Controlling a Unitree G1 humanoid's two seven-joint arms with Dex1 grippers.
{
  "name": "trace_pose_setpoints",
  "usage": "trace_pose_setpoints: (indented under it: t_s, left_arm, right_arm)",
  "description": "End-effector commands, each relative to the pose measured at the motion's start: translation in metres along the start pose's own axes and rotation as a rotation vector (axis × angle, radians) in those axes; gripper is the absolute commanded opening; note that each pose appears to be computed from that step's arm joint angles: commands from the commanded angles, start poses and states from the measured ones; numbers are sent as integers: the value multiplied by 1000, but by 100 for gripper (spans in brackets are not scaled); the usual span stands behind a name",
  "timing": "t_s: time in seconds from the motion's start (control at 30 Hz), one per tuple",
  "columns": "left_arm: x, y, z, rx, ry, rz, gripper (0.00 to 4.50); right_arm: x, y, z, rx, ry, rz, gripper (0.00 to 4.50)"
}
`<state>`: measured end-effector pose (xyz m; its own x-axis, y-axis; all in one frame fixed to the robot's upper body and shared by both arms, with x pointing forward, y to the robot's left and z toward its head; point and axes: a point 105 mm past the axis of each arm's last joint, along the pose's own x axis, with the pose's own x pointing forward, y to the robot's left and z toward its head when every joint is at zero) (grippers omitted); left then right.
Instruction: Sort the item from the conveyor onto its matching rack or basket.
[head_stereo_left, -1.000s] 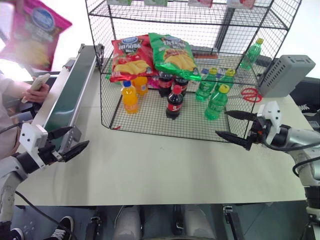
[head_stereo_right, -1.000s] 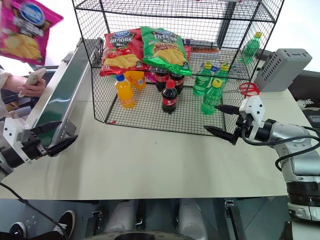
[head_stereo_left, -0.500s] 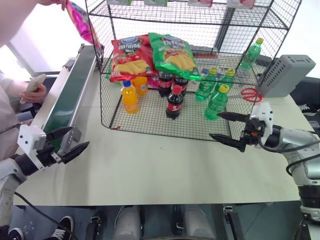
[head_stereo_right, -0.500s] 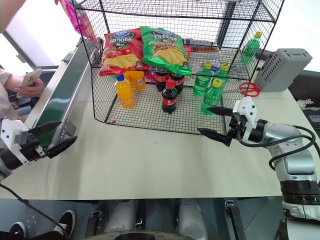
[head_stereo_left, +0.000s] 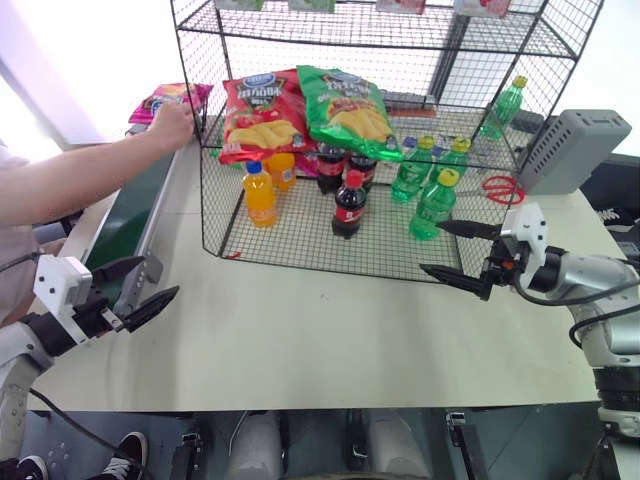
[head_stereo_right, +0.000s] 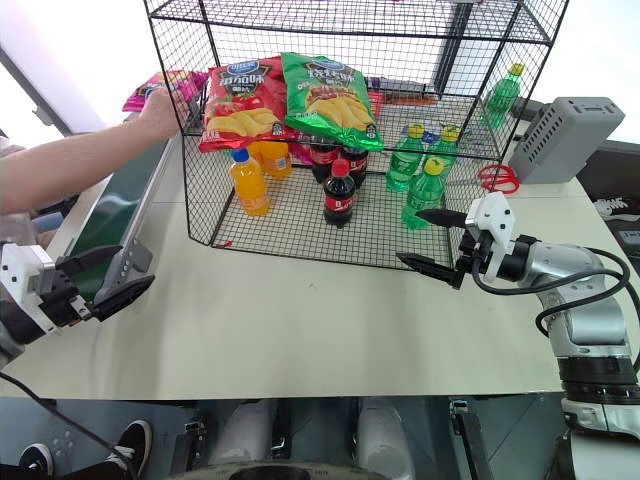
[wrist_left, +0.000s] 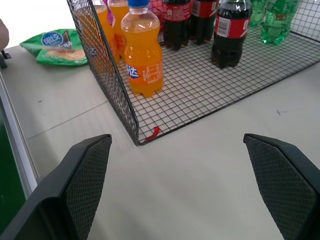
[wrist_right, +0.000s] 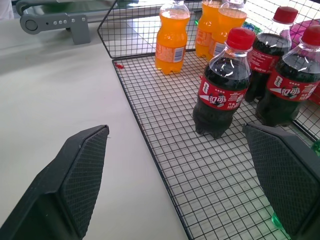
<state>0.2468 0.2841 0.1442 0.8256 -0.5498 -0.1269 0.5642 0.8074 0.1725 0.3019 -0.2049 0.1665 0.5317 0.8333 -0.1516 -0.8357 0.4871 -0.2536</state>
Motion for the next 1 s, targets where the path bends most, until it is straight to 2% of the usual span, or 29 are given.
trace_pose_setpoints:
  t_s: [0.03, 0.53, 0.67, 0.8, 0.93, 1.0]
  left_arm:
    - [-4, 2, 14, 18, -50, 12, 450]
    - [-20, 9, 16, 77, -51, 84, 450]
    - [-30, 12, 9, 260, 35, 101, 450]
    - [-38, 25, 13, 429, 49, 213, 450]
    - [-54, 28, 1, 639, 191, 217, 450]
    - [-62, 31, 2, 704, 207, 239, 450]
  right_arm:
    - [0, -2, 10, -31, -23, 5, 446]
    - [24, 29, 17, 81, -72, 129, 446]
    - [40, 47, 28, 174, -130, 212, 446]
    - [57, 66, 28, 187, -121, 276, 446]
    - [73, 79, 33, 166, -143, 324, 446]
    - [76, 83, 35, 176, -150, 344, 446]
